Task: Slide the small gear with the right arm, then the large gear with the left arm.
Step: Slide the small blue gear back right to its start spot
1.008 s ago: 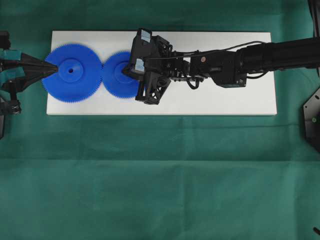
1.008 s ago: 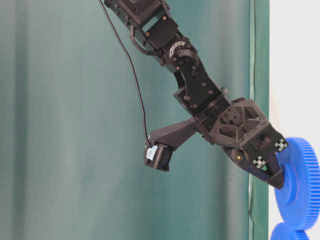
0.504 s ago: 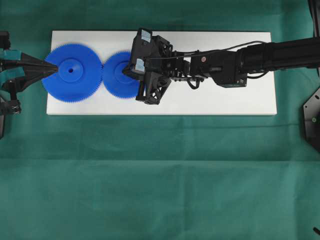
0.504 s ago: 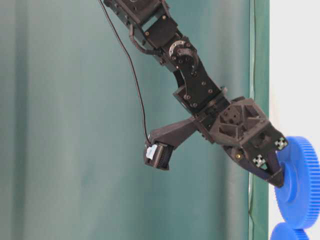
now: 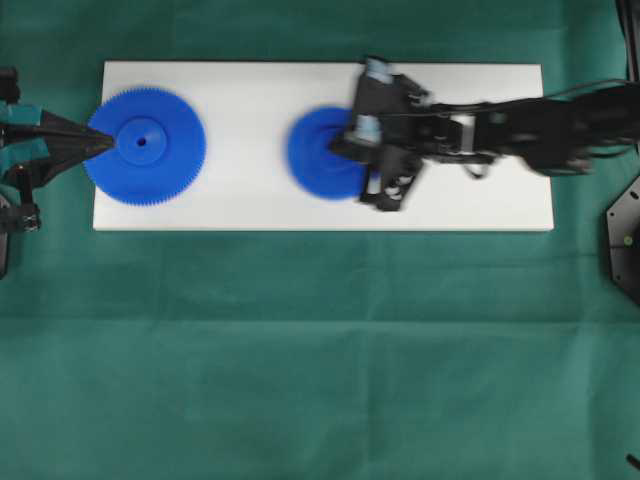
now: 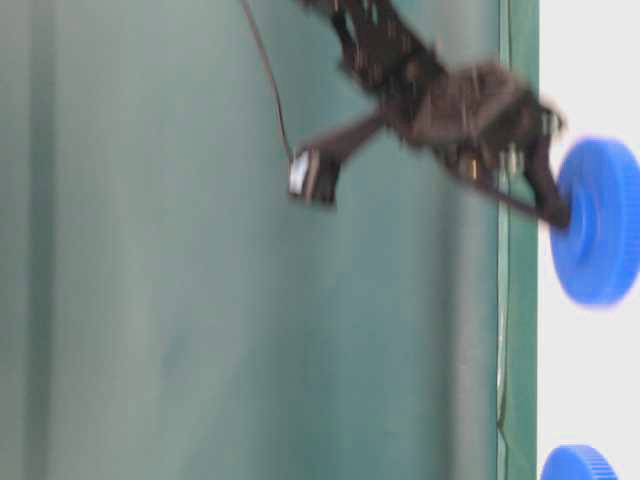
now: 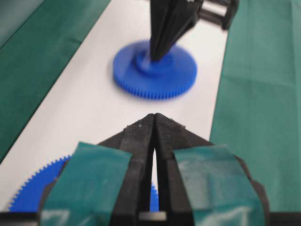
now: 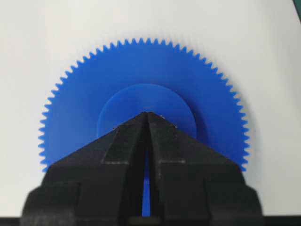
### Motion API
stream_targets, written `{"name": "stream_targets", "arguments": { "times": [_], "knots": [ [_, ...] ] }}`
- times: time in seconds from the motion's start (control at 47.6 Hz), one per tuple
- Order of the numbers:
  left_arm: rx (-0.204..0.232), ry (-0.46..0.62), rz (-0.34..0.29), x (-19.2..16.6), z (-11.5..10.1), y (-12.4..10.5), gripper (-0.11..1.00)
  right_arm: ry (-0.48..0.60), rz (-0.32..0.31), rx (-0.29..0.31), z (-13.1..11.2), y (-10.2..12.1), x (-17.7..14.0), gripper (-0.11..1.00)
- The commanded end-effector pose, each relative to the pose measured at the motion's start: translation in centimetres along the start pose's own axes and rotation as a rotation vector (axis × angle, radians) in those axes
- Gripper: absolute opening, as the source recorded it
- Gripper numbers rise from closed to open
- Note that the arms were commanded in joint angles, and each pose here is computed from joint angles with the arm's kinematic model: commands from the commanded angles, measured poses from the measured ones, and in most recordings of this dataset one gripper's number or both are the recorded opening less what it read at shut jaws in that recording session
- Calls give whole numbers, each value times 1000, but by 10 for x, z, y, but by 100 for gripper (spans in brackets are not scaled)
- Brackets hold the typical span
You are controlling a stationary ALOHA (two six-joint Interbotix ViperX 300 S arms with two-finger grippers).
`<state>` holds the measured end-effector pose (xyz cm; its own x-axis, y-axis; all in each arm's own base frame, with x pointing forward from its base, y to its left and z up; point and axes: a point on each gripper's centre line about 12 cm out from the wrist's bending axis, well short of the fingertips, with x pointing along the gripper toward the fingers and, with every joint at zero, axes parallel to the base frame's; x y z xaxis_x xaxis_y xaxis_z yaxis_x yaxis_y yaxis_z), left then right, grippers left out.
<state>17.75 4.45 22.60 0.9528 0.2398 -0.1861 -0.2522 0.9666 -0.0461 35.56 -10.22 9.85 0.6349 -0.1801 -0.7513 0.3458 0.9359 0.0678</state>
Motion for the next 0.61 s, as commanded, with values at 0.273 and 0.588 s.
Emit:
{"name": "stream_targets", "arguments": {
  "times": [0.273,0.588],
  "knots": [
    [-1,-14,3,0,3,0,0,90,-93,269,-108,-38,-85,50],
    [-2,-8,3,1,2,1,0,17,-101,339,-124,-41,-116,50]
  ]
}}
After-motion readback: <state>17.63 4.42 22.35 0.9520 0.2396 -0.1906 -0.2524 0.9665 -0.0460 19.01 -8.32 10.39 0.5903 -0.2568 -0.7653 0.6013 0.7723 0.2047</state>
